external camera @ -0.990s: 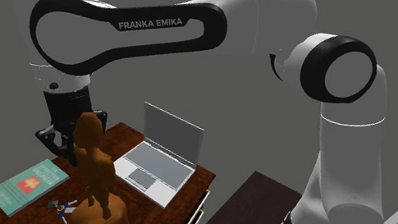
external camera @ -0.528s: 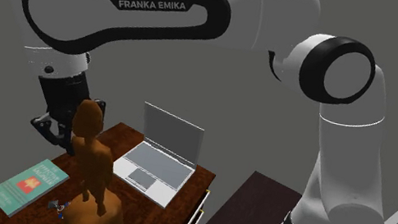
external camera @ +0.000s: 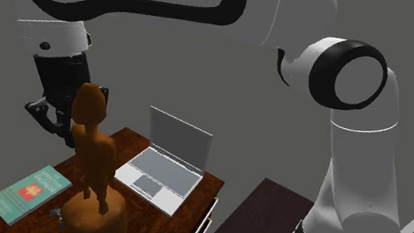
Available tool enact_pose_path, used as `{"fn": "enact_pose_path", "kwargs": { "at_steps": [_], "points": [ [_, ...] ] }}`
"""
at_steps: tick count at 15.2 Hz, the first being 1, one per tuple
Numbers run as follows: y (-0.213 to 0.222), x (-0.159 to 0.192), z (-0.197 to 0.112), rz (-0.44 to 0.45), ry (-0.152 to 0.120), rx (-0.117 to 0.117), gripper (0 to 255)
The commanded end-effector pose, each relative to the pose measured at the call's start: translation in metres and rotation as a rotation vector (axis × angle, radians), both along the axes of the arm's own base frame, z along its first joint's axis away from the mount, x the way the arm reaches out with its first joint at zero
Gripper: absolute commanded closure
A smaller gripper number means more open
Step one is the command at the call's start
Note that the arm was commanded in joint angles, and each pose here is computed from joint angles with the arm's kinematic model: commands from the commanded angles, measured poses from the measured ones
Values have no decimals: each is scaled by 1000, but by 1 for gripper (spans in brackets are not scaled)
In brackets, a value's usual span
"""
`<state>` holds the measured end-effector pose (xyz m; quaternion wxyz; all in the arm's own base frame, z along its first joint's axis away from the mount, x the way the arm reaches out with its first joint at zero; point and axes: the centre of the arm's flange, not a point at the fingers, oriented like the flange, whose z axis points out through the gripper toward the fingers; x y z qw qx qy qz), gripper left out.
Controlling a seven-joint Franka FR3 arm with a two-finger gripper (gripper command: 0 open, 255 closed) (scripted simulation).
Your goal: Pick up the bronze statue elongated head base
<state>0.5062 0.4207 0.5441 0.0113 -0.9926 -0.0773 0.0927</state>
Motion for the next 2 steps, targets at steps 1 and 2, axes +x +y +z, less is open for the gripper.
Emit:
{"fn": "enact_pose_path", "kwargs": {
  "at_steps": [1, 2],
  "points": [
    [0, 1, 8, 0, -3, 2, 255],
    [0, 1, 8, 0, -3, 2, 255]
  ]
}}
